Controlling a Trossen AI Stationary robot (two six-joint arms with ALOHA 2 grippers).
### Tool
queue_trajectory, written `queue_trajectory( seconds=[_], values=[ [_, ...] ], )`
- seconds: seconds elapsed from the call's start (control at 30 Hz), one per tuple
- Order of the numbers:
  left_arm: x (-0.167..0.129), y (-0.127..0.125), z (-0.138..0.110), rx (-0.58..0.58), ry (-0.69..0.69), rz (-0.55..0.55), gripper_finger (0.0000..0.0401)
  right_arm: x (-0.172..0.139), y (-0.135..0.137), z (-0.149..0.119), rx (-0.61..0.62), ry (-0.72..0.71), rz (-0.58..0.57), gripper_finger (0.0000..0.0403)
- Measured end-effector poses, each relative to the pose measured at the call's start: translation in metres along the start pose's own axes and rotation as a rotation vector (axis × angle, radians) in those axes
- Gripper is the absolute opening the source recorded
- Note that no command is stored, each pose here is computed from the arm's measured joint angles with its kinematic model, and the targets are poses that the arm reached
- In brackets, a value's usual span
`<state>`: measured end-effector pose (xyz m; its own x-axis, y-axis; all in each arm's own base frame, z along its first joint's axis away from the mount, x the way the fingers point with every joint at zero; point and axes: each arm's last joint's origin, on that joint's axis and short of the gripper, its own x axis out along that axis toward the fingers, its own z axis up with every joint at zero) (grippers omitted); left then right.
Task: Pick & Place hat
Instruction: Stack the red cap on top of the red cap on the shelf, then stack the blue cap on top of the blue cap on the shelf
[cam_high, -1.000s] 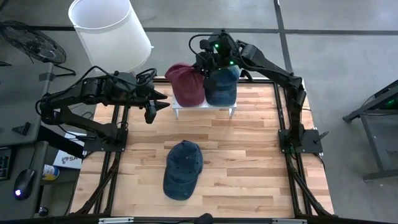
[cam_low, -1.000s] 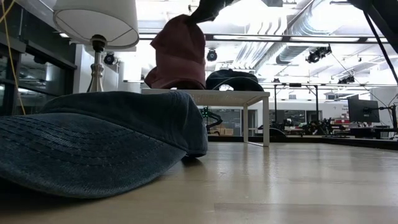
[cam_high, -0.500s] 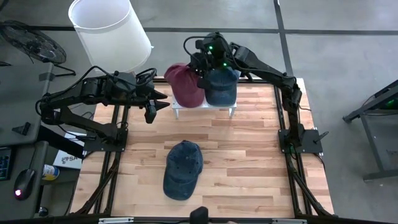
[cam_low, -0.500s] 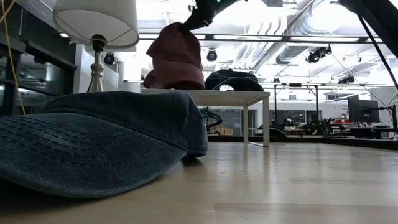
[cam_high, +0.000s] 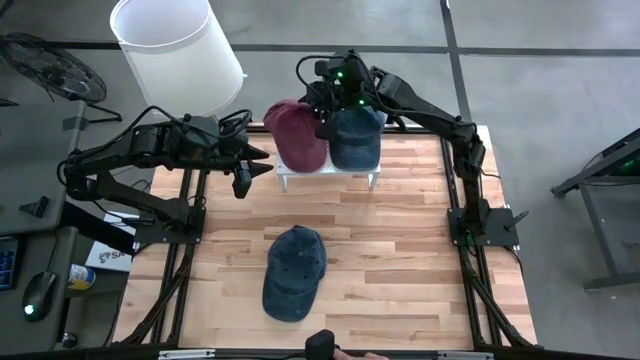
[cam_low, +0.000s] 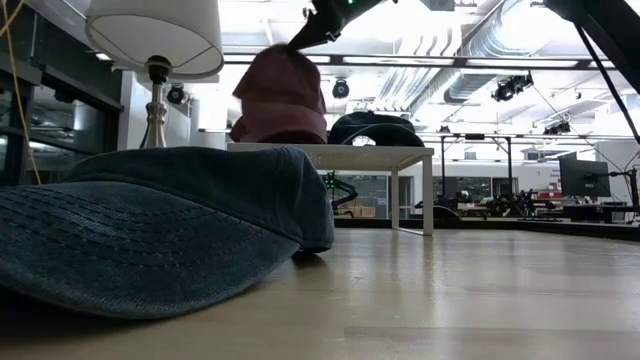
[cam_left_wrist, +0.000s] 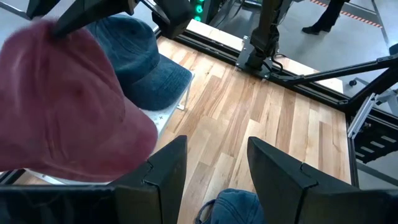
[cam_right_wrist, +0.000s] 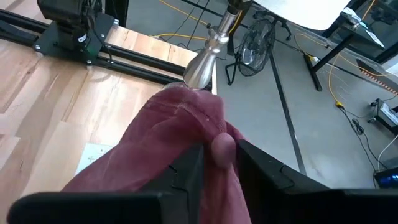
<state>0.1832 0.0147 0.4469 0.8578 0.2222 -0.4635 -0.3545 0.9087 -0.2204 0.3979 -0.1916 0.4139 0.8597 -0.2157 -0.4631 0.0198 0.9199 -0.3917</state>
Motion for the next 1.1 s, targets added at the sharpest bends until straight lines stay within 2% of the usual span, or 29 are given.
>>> queue_trajectory(
  seconds=[0.27,0.4,0.53,0.67,0.87,1.1],
  values=[
    [0.000,0.000,0.000,0.000,0.000,0.000,0.0167,0.000,-0.002,-0.001,0.001,0.019,-0.042,0.0113],
    [0.000,0.000,0.000,0.000,0.000,0.000,0.0167,-0.001,-0.006,0.000,-0.002,0.045,-0.132,0.0118],
    [0.000,0.000,0.000,0.000,-0.006,0.016,0.0167,-0.005,-0.009,0.003,-0.004,0.032,-0.173,0.0118],
    [0.001,0.001,0.002,-0.005,-0.030,0.056,0.0167,-0.022,-0.008,0.014,0.027,-0.016,-0.192,0.0118],
    [0.009,-0.001,0.005,0.017,-0.046,0.060,0.0167,-0.047,-0.007,0.023,0.101,-0.042,-0.196,0.0118],
    [0.013,-0.001,0.001,0.032,0.009,0.056,0.0167,-0.085,-0.001,0.033,0.151,-0.047,-0.192,0.0119]
  ],
)
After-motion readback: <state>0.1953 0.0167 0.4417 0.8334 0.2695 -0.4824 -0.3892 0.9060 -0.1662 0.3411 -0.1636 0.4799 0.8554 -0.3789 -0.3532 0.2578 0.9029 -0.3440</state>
